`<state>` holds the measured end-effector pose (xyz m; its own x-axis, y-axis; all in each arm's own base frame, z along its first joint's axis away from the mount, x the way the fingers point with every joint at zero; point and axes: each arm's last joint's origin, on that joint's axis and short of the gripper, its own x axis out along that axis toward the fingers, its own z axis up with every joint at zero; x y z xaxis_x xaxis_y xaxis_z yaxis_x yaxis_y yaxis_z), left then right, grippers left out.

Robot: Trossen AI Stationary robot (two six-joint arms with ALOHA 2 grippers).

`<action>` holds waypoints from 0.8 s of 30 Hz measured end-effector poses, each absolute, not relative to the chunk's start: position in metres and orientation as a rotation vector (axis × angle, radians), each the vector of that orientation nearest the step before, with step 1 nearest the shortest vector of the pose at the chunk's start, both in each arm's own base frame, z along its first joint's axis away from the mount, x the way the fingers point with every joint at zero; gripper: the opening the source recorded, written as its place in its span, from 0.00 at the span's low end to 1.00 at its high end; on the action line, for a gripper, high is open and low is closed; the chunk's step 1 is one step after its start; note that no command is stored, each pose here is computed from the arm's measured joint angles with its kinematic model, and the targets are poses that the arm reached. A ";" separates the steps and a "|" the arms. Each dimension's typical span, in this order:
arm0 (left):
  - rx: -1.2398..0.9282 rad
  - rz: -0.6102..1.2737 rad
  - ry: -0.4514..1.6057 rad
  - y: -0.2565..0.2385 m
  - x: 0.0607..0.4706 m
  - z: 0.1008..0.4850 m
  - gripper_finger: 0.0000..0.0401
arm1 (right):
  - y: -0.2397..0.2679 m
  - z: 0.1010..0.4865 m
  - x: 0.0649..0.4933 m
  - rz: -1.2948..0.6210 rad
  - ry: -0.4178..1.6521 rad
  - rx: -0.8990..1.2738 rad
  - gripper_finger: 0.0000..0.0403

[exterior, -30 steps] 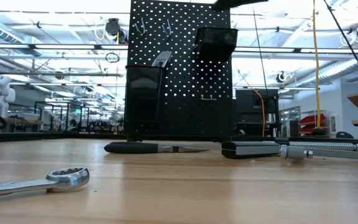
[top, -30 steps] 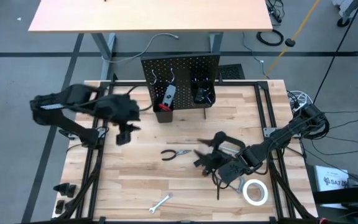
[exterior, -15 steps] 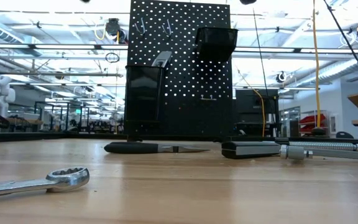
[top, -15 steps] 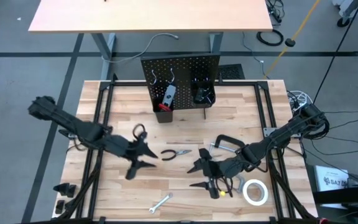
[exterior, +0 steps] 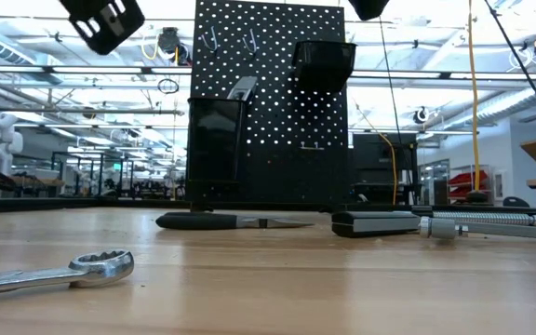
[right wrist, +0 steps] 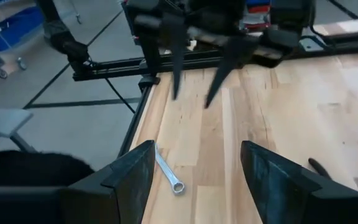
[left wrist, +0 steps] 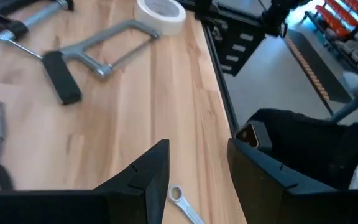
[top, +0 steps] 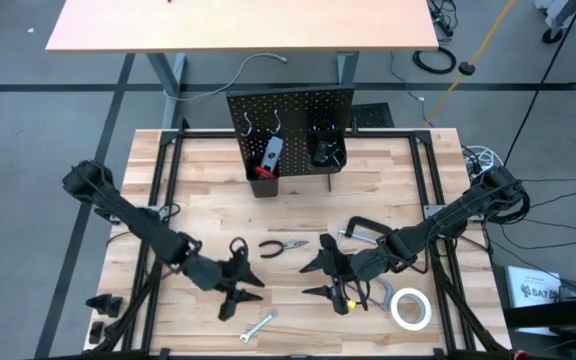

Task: Hang tools onto peg board
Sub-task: Put the wrench into the left black bin on the pegboard

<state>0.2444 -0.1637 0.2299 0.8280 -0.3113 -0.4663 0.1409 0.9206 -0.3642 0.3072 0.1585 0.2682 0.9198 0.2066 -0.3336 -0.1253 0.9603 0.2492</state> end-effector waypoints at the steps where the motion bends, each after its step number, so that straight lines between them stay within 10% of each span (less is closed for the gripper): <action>1: -0.318 -0.247 0.553 -0.168 0.245 0.226 0.41 | 0.159 0.268 0.307 0.170 0.368 0.235 0.57; 24: -0.229 -0.312 0.747 -0.232 0.265 0.157 0.41 | 0.155 0.250 0.299 0.082 0.566 0.334 0.57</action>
<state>0.2649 -0.2318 0.1574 0.6916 -0.3568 -0.6280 0.1956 0.9295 -0.3128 0.2994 0.1548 0.2505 0.8423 0.1669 -0.5124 0.0154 0.9430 0.3325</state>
